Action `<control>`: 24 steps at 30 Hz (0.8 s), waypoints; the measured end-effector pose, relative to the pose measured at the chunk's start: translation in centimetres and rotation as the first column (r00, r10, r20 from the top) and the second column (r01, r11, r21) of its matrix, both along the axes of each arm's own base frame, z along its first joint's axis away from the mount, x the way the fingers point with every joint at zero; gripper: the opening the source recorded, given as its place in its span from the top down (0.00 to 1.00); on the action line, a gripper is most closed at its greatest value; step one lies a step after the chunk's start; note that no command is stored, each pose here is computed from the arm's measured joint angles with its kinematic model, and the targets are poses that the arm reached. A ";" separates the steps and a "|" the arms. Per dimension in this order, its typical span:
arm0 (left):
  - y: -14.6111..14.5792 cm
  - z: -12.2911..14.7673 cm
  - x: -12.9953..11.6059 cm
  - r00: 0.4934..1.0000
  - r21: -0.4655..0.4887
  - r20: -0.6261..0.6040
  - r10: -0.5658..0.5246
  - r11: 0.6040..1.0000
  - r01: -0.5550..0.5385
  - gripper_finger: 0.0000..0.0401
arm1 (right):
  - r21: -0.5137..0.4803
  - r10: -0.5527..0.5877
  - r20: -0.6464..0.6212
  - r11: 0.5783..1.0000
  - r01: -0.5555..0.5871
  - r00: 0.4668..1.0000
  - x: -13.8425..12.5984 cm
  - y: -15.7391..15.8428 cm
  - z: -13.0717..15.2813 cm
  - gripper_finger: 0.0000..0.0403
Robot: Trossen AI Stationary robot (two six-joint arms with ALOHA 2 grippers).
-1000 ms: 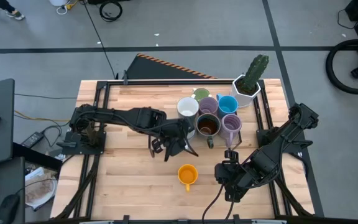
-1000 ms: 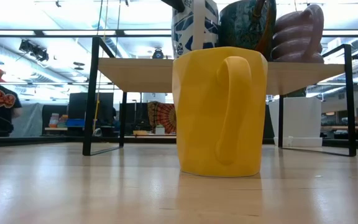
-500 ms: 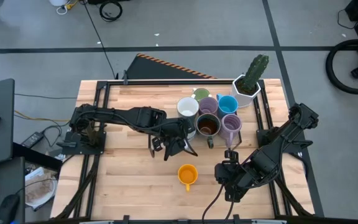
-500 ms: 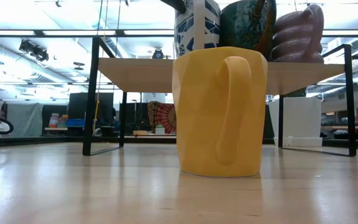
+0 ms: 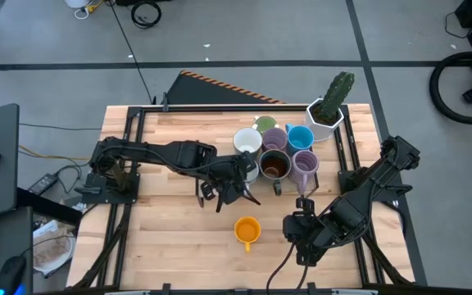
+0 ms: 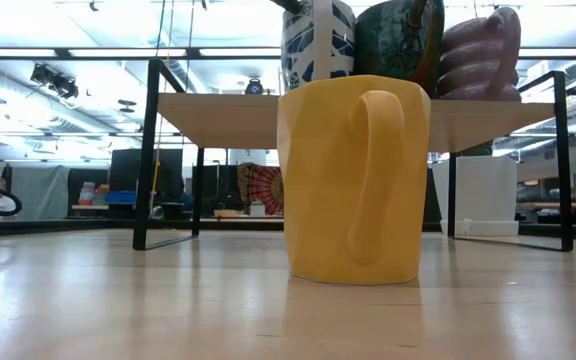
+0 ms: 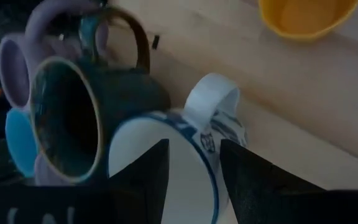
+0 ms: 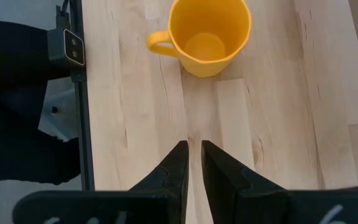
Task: Place coffee mugs
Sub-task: Put the white-blue mug on the shelf, then put the orange mug on the shelf
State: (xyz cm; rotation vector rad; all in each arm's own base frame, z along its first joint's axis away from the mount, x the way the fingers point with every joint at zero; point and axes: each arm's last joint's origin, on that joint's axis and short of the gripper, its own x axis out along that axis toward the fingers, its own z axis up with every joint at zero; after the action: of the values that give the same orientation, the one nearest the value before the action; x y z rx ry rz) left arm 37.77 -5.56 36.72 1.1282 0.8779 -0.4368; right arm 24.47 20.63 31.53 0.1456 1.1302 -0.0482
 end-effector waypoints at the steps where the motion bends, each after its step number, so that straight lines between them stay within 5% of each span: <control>1: -0.1 0.1 -0.2 1.000 0.009 -0.004 0.006 1.000 -0.006 0.63 | 0.000 0.000 0.000 1.000 0.000 1.000 0.0 0.0 0.0 0.87; 8: -1.6 2.3 -1.9 0.997 -0.063 0.077 -0.005 0.998 0.010 0.63 | 0.002 0.000 0.003 1.000 0.000 1.000 0.0 0.0 0.0 0.87; 12: -2.9 3.1 -2.7 0.992 -0.200 0.107 0.063 0.979 -0.041 0.63 | -0.002 -0.002 0.005 1.000 0.002 1.000 0.0 0.0 0.0 0.87; 18: -5.8 2.1 -3.0 0.979 -0.582 -0.098 0.177 0.788 -0.201 0.62 | -0.016 -0.008 0.019 1.000 0.009 1.000 0.0 0.0 0.0 0.87; 20: -7.1 1.3 -2.6 0.968 -0.623 -0.163 0.189 0.741 -0.250 0.62 | -0.022 -0.011 0.025 1.000 0.011 1.000 0.1 0.0 0.0 0.87; 24: -9.8 -0.4 -2.2 0.950 -0.629 -0.231 0.211 0.712 -0.311 0.62 | -0.013 -0.016 0.045 1.000 0.016 0.999 0.2 0.1 0.1 0.87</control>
State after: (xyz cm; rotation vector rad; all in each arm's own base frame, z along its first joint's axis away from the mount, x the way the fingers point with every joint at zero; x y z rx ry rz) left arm 35.56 -15.41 36.29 0.3037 0.8892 -0.5384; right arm 24.66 20.69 31.66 0.1429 1.0834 -0.0665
